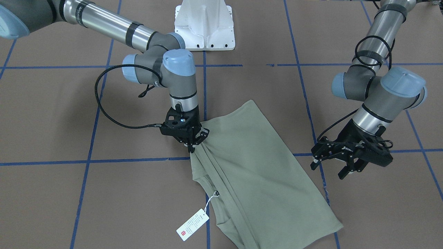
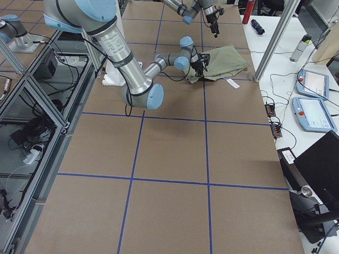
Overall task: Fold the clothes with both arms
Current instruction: 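Pull the shirt with the right gripper toward the robot, straightening it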
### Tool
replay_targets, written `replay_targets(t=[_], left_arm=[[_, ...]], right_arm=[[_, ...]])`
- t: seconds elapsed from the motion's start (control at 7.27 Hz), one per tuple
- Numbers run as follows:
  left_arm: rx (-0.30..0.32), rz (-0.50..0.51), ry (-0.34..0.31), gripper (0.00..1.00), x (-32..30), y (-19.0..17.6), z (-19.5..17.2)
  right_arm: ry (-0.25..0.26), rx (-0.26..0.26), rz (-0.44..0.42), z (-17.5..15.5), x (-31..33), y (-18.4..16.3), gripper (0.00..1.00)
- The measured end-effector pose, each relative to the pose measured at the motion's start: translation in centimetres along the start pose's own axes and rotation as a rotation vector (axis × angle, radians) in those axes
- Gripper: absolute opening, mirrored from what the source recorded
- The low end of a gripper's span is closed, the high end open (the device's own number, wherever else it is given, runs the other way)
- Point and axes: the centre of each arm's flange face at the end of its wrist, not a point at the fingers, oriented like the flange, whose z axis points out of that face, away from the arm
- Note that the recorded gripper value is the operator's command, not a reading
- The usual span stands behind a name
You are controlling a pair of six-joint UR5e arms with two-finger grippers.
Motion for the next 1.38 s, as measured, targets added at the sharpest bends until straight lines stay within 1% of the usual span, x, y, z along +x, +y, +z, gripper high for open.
replay_targets(t=[0.28, 0.55, 0.69, 0.83, 1.1, 1.24, 1.38], left_arm=[[0.0, 0.0, 0.001, 1.0, 0.1, 0.0, 0.0], [-0.002, 0.003, 0.004, 1.0, 0.3, 0.1, 0.1], [-0.003, 0.004, 0.005, 1.0, 0.4, 0.2, 0.1], [-0.003, 0.005, 0.005, 1.0, 0.4, 0.2, 0.2], [-0.004, 0.004, 0.008, 1.0, 0.5, 0.3, 0.1], [-0.004, 0.003, 0.008, 1.0, 0.6, 0.3, 0.2], [-0.005, 0.003, 0.009, 1.0, 0.6, 0.4, 0.2]], right_arm=[[-0.002, -0.008, -0.031, -4.4, 4.6, 6.2, 0.0], [-0.008, -0.006, -0.023, -8.6, 9.8, 11.7, 0.0], [-0.007, 0.0, -0.014, -9.7, 11.5, 13.7, 0.0], [0.0, 0.008, -0.016, -9.9, 12.7, 14.9, 0.99], [0.014, 0.035, -0.039, -9.8, 14.0, 16.1, 1.0], [0.01, 0.036, -0.072, -9.9, 13.7, 16.1, 1.0], [0.005, 0.019, -0.14, -10.1, 12.9, 15.3, 1.0]])
